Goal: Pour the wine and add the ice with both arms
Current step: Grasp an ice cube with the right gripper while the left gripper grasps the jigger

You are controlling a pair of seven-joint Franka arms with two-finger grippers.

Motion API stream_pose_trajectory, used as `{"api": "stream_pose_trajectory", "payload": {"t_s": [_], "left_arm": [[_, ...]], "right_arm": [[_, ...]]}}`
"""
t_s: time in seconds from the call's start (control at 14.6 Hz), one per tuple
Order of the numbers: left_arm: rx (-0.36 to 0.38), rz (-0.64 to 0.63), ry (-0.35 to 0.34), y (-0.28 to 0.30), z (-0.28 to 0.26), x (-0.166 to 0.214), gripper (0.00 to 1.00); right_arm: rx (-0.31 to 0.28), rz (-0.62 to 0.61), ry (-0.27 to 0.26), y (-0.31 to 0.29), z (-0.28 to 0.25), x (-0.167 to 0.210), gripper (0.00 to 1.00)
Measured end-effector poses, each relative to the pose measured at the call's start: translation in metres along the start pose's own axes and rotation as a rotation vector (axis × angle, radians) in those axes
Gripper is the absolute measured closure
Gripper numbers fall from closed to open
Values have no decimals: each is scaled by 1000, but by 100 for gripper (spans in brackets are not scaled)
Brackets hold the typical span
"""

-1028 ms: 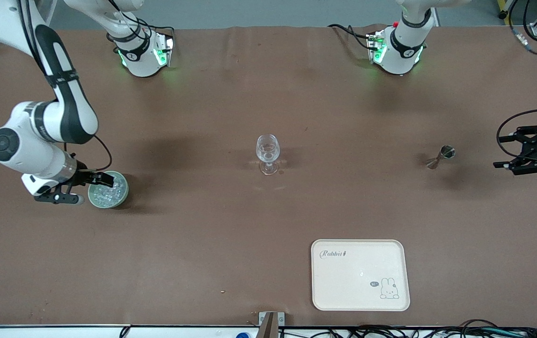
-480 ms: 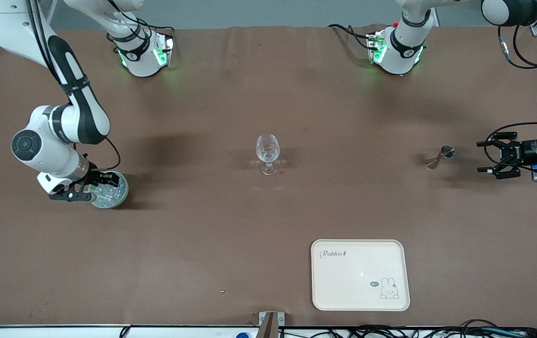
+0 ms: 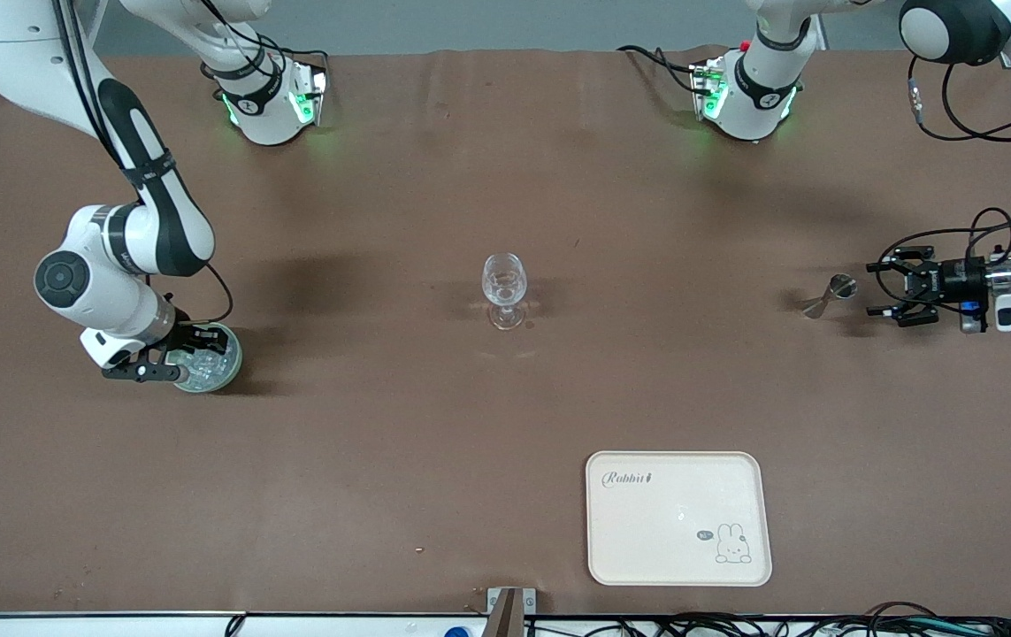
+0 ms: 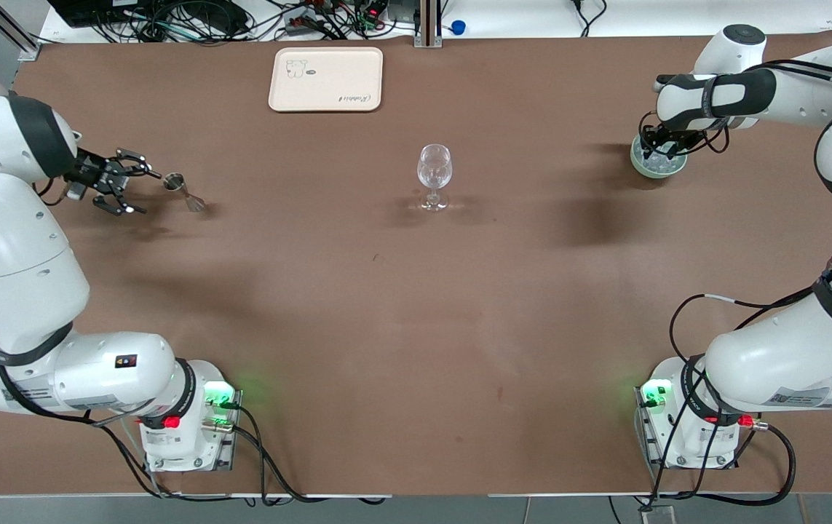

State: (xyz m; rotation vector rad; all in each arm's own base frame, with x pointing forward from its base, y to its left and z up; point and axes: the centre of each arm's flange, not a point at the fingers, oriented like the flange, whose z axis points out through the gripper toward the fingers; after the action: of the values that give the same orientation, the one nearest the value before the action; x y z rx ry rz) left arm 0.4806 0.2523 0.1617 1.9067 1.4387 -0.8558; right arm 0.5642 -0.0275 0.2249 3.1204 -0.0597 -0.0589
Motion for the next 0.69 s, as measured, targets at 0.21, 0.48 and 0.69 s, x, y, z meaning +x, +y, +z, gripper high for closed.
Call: {"api": "stream_pose_trajectory", "payload": {"t_s": [0.21,0.48,0.69], "left_arm": [[-48,-22,-23,0,25,0,0],[-39,-20,-20,5,50,-7,0],[-43,-16,-7,5,57,-12,0]], "right_arm": [[0,-7,-2,-4,1,0,46],[0,-9,-8,-5,5,-1,48],[0,-10,-9,-5,5,-1,56]]}}
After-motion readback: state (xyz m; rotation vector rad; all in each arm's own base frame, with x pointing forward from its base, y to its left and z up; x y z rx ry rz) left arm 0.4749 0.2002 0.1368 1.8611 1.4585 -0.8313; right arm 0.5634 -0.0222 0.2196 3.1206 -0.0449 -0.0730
